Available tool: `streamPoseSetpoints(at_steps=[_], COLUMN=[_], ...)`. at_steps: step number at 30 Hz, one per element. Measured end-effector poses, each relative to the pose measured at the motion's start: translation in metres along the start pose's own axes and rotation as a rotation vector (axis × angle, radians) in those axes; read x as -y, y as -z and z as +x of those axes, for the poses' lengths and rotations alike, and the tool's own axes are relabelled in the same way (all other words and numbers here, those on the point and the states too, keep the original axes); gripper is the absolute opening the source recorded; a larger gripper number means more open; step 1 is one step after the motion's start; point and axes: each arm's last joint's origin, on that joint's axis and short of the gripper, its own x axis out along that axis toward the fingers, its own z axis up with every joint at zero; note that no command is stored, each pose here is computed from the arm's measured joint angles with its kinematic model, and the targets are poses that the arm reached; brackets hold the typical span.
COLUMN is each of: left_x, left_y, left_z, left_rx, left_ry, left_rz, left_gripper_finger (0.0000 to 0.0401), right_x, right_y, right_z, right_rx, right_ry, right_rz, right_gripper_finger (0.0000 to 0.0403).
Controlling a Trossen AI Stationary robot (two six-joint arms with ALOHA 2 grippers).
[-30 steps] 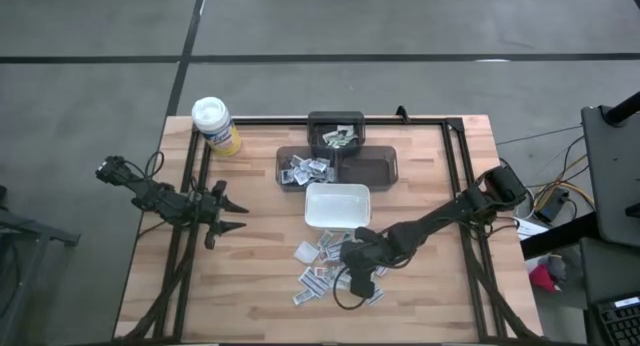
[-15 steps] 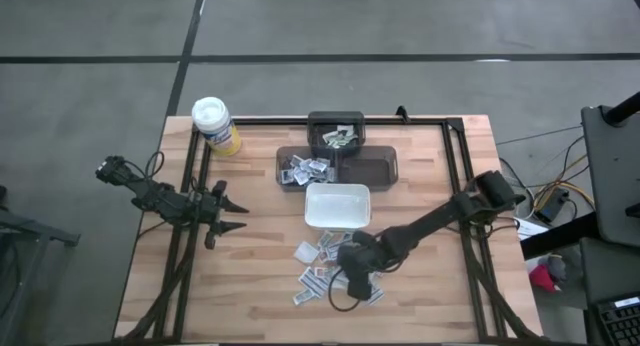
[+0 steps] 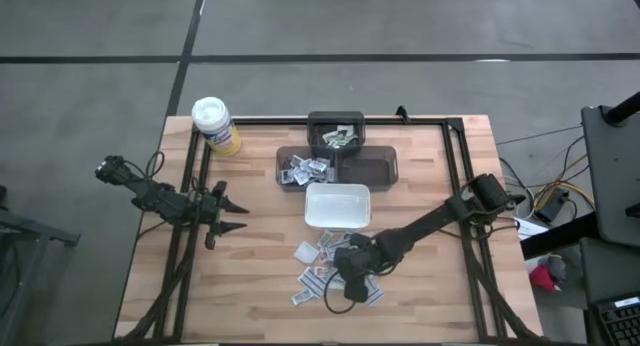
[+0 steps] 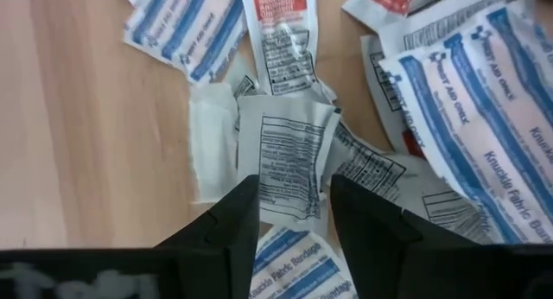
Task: Pick & Place First Aid Supplies
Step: Put the alcohol pad into the left black bin
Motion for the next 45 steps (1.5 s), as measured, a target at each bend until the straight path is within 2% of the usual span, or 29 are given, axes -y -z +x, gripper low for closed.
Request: streamPoseSetpoints(at_steps=[30, 39, 45], left_x=[0.0, 0.0, 0.0], left_y=[0.0, 0.0, 0.0], left_z=[0.0, 0.0, 0.0], left_rx=[0.0, 0.001, 0.001], left_ry=[-0.001, -0.001, -0.002], left_rz=[0.0, 0.0, 0.0], left_gripper_finger=[0.0177, 0.0177, 0.0177], right_x=[0.0, -0.005, -0.014], right_y=[0.002, -0.004, -0.017], right_z=[-0.003, -0.008, -0.024], right_rx=[-0.041, -0.04, -0.079], right_ry=[-0.028, -0.033, -0.011], right_rz=[0.02, 0.019, 0.005], right_gripper_finger=[0.0013, 0.0009, 0.0009])
